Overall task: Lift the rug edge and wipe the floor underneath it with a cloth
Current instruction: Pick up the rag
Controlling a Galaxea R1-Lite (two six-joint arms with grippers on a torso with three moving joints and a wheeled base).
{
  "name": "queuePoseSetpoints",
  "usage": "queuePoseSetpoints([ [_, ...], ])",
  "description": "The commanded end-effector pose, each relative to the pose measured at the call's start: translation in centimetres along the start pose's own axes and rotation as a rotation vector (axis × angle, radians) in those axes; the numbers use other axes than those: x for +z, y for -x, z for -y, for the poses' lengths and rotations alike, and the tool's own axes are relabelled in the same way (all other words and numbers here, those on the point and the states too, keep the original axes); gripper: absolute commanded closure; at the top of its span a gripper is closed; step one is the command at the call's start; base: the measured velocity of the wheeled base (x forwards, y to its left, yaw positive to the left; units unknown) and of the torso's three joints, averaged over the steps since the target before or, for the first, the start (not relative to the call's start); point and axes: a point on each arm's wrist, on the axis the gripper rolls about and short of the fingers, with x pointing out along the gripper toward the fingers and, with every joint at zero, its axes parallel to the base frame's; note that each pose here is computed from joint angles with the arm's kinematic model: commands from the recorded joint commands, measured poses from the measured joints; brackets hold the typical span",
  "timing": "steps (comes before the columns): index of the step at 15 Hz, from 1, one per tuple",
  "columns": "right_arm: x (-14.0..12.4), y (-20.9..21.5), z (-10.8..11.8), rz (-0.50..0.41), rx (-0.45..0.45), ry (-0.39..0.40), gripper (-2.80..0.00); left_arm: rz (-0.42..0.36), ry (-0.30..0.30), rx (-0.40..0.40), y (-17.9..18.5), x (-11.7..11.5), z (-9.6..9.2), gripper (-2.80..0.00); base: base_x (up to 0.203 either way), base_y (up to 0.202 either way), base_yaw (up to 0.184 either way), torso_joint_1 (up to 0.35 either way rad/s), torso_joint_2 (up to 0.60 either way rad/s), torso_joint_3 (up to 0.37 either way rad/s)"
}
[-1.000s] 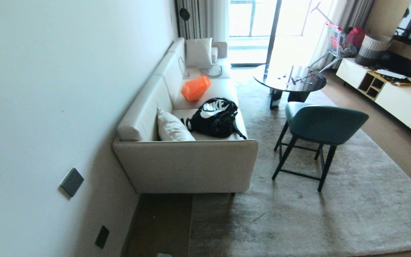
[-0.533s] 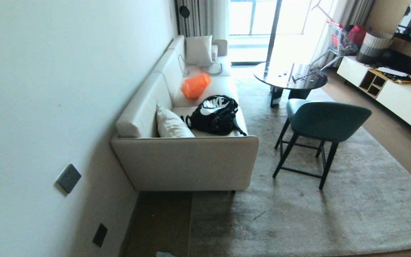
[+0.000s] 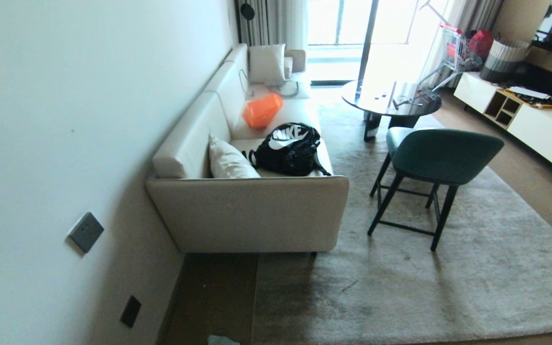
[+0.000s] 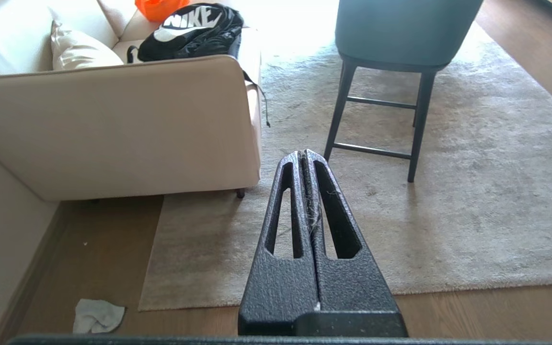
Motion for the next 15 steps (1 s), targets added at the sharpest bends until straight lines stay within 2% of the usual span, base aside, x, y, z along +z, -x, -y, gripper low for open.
queuePoseSetpoints([
  [1, 0.03, 0.0, 0.0, 0.003, 0.0, -0.001, 0.0, 0.0, 0.001, 0.0, 0.0, 0.0, 0.0, 0.0, 0.0, 0.0, 0.0, -0.134, 0.32, 0.193],
  [9, 0.04, 0.0, 0.0, 0.004, 0.0, -0.001, 0.0, 0.0, 0.001, 0.0, 0.0, 0.0, 0.0, 0.0, 0.0, 0.0, 0.0, -0.138, 0.36, 0.219],
  [15, 0.03, 0.0, 0.0, 0.003, 0.0, 0.0, 0.0, 0.001, 0.001, 0.0, 0.0, 0.0, 0.0, 0.0, 0.0, 0.0, 0.0, -0.188, 0.53, 0.342],
])
